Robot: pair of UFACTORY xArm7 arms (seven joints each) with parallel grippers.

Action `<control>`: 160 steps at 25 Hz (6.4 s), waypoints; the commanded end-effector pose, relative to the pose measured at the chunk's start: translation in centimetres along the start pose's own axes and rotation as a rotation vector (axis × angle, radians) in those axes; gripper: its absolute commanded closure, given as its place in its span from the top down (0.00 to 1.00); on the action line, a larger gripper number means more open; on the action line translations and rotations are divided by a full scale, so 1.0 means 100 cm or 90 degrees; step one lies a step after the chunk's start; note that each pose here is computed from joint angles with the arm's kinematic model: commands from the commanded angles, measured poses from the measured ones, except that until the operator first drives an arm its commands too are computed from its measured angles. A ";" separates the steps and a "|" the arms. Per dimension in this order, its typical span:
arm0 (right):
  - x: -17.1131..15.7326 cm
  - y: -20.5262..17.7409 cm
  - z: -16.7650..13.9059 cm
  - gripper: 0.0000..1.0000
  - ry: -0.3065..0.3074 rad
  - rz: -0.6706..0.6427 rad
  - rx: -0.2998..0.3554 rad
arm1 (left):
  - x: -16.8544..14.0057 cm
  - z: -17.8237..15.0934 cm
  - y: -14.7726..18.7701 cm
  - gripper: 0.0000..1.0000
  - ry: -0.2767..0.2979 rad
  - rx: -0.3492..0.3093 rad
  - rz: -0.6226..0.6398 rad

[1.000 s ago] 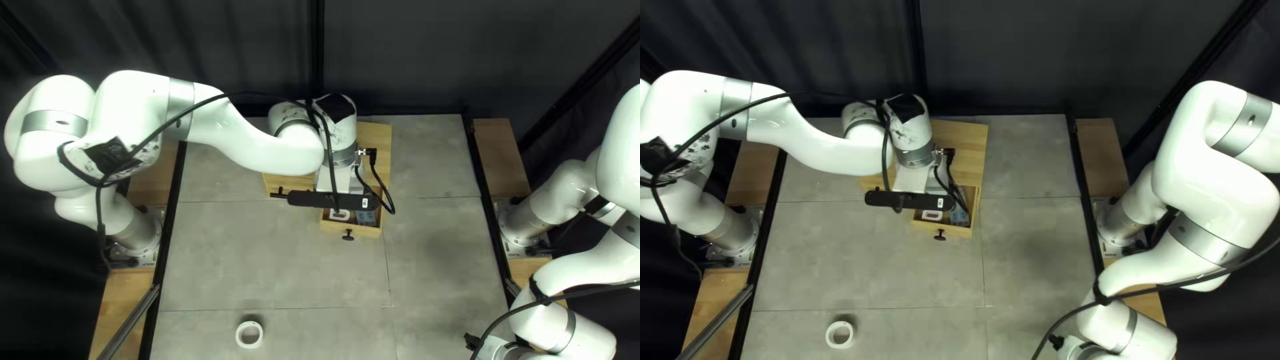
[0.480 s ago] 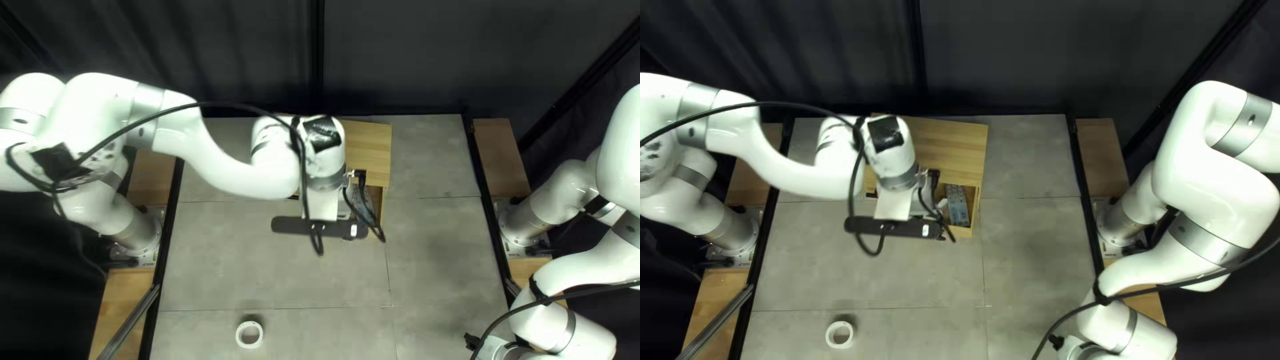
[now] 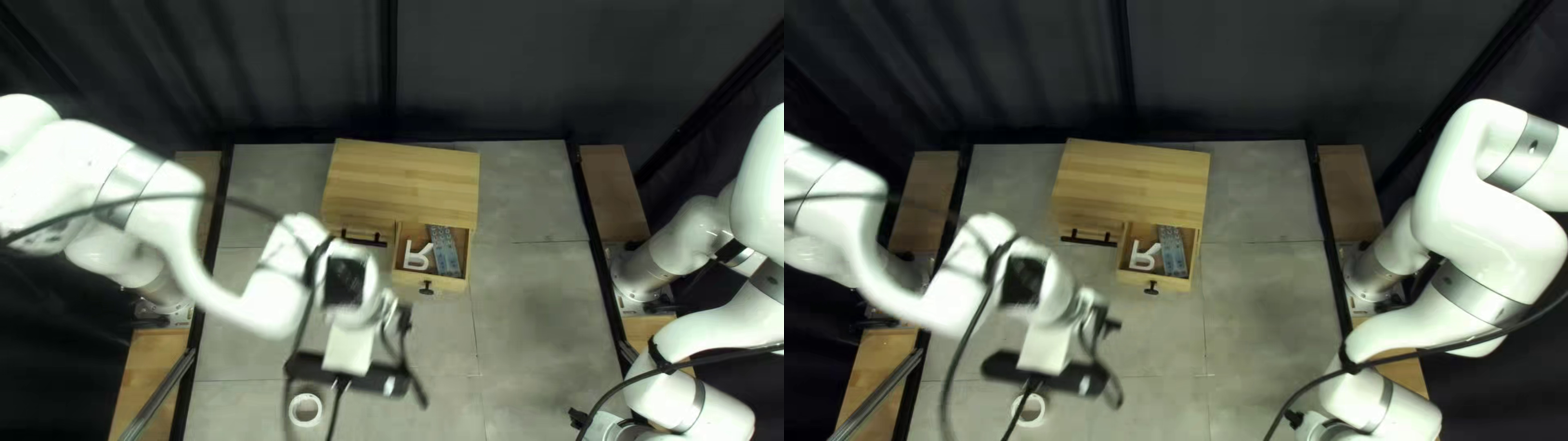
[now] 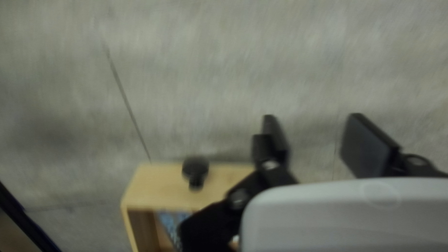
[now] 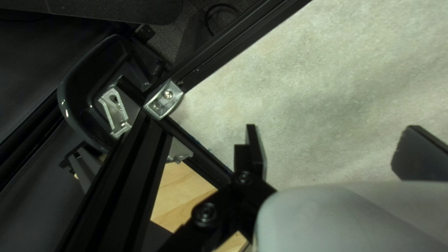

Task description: Open drawers and place objects into drawer and close

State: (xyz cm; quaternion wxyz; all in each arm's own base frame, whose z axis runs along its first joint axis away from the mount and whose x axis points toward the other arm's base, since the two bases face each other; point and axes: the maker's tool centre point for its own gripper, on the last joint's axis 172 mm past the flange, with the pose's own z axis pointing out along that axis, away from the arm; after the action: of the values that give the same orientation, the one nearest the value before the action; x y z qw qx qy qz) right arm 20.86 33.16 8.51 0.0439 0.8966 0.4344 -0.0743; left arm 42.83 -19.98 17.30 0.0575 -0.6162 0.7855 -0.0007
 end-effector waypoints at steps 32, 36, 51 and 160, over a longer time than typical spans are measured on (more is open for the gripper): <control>0.000 0.000 0.000 1.00 0.000 0.000 0.000 | 0.100 0.109 0.093 1.00 0.115 -0.031 -0.078; 0.000 0.000 0.000 1.00 0.000 0.000 0.000 | 0.103 0.116 0.098 1.00 0.118 -0.033 -0.081; 0.000 0.000 0.000 1.00 0.000 0.000 0.000 | 0.116 0.130 0.097 1.00 0.126 -0.033 -0.078; 0.000 0.000 0.000 1.00 0.000 0.000 0.000 | -0.216 0.007 -0.120 1.00 0.069 0.053 -0.161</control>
State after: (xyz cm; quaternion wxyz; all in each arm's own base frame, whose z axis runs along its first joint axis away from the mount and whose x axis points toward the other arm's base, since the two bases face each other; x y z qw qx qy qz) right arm 20.86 33.16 8.51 0.0439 0.8966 0.4344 -0.0743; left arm 59.85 -1.58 19.29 0.0376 -0.7075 0.7020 -0.0724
